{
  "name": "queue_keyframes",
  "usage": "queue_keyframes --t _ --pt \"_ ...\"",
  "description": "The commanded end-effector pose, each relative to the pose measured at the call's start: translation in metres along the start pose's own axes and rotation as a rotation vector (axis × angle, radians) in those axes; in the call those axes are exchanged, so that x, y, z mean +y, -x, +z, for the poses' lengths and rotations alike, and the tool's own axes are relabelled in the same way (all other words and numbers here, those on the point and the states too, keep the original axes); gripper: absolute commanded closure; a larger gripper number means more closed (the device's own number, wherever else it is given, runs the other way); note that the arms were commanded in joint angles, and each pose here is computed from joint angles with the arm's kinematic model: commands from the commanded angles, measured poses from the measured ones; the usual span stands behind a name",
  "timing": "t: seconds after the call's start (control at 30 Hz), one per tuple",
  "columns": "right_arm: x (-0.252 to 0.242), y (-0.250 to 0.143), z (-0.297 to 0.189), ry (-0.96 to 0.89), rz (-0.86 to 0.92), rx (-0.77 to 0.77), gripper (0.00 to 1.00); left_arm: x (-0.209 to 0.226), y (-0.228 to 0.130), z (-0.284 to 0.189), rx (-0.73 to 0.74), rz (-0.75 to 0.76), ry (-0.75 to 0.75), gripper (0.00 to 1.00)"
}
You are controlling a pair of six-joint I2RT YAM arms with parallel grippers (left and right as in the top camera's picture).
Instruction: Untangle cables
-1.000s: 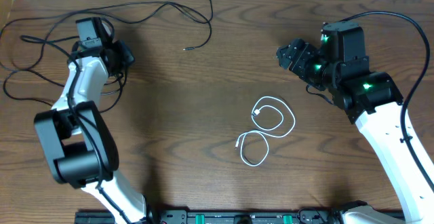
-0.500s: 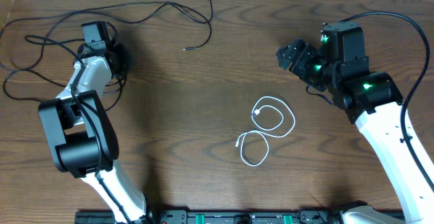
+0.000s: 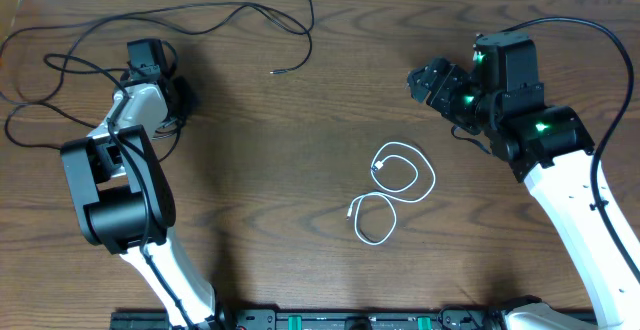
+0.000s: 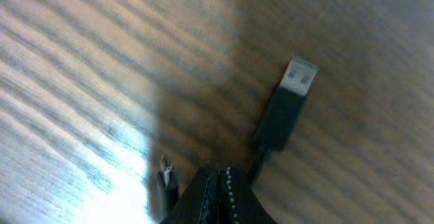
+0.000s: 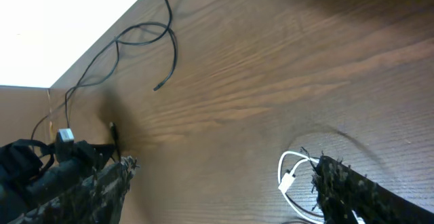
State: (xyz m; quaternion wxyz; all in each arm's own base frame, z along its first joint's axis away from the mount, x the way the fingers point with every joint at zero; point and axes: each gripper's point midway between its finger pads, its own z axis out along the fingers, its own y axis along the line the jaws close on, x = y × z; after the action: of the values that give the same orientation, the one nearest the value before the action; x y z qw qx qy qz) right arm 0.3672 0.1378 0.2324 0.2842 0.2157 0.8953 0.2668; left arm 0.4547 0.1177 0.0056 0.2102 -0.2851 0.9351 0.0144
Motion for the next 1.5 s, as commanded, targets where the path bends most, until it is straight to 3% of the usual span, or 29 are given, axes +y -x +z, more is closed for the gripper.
queue_keyframes --t 0.0,0.23,0.57,0.97,1.1,1.23,1.47 --pt "-0.001 0.001 0.0 -0.002 -0.012 0.001 0.15 0.009 -0.022 0.007 0.077 0.018 0.038 0.92" --pt "-0.001 0.001 0.0 -0.002 -0.012 0.002 0.15 0.015 -0.041 0.005 0.157 0.022 0.057 0.92" --pt "-0.001 0.001 0.0 -0.002 -0.012 0.002 0.16 -0.003 -0.05 -0.017 0.216 0.012 -0.052 0.93" --pt "-0.001 0.001 0.0 -0.002 -0.012 0.002 0.15 -0.006 0.008 -0.108 -0.036 -0.001 -0.098 0.93" --pt "-0.003 -0.001 0.0 -0.01 -0.011 0.009 0.15 0.036 0.01 -0.127 -0.031 -0.094 -0.025 0.92" --pt "-0.004 -0.002 0.0 -0.013 -0.013 0.013 0.15 0.118 -0.008 -0.128 0.03 -0.316 0.232 0.93" --pt "-0.002 0.0 0.0 -0.006 -0.014 0.005 0.14 0.178 -0.022 -0.134 0.069 -0.54 0.317 0.92"
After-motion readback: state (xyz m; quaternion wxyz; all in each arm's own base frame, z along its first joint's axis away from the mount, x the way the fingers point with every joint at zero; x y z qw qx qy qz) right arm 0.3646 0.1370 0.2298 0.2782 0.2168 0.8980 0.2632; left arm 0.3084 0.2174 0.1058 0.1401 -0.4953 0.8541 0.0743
